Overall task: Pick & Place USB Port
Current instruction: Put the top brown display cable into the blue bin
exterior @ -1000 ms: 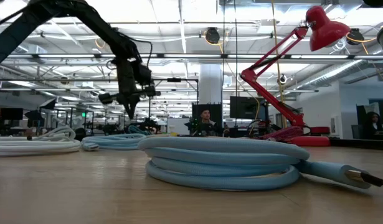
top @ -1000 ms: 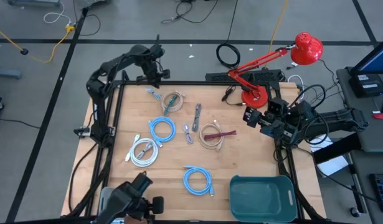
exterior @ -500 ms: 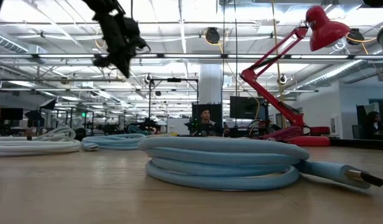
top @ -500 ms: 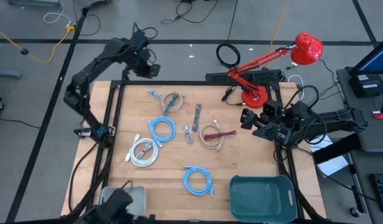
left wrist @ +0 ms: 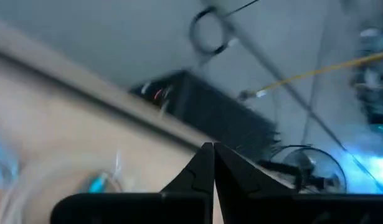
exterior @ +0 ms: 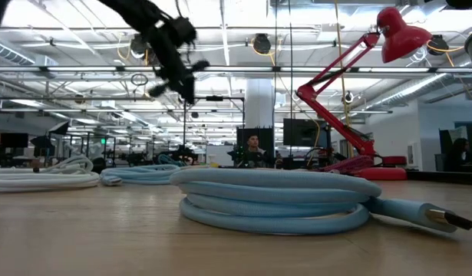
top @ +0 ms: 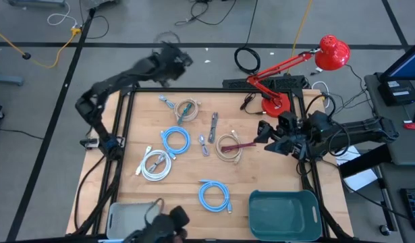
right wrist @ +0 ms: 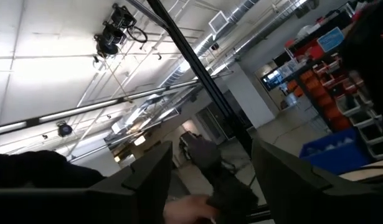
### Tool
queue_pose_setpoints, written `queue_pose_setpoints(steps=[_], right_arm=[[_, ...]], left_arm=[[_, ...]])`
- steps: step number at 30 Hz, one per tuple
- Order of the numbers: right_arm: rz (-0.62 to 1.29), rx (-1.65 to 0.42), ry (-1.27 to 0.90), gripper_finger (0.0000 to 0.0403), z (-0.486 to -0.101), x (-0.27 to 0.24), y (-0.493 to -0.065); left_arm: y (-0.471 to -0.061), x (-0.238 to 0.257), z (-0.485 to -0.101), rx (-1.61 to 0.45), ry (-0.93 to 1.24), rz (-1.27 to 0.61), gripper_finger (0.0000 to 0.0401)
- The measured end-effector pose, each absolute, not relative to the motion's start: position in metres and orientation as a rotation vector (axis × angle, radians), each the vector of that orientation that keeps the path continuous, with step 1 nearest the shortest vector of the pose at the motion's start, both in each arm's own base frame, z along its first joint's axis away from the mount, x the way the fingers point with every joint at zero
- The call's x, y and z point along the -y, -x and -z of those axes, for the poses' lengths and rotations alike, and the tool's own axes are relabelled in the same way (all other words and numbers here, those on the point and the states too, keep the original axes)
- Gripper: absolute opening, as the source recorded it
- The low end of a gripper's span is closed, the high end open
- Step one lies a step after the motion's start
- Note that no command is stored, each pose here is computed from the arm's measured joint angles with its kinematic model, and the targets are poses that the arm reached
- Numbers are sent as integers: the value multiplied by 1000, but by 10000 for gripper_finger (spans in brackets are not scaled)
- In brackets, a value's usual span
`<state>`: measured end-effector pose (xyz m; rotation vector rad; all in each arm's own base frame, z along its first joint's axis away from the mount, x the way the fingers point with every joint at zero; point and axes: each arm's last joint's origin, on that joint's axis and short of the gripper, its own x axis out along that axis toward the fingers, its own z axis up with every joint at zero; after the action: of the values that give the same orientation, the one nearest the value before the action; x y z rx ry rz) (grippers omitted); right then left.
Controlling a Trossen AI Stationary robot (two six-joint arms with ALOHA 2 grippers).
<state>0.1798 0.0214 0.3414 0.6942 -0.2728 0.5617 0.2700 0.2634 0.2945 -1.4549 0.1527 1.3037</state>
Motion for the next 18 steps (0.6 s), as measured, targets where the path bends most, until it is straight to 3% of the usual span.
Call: queue_pose_setpoints(steps=[4, 8, 10, 13, 18], right_arm=[[-617, 236, -741, 212, -341, -23, -179], [-651, 205, -788, 212, -341, -24, -179], [-653, 202, -798, 212, -341, -24, -179], [-656, 196, -814, 212, -341, -24, -179], [-672, 188, -811, 212, -341, -24, -179]], left_arm=[[-285, -251, -250, -188, 1620, -1593, 6], [-322, -249, -221, 15, 1674, -1593, 29], [-341, -259, -210, 183, 1741, -1493, 41], [-363, -275, -213, 319, 1775, -1176, 55], [-373, -295, -224, 144, 1505, -705, 62]])
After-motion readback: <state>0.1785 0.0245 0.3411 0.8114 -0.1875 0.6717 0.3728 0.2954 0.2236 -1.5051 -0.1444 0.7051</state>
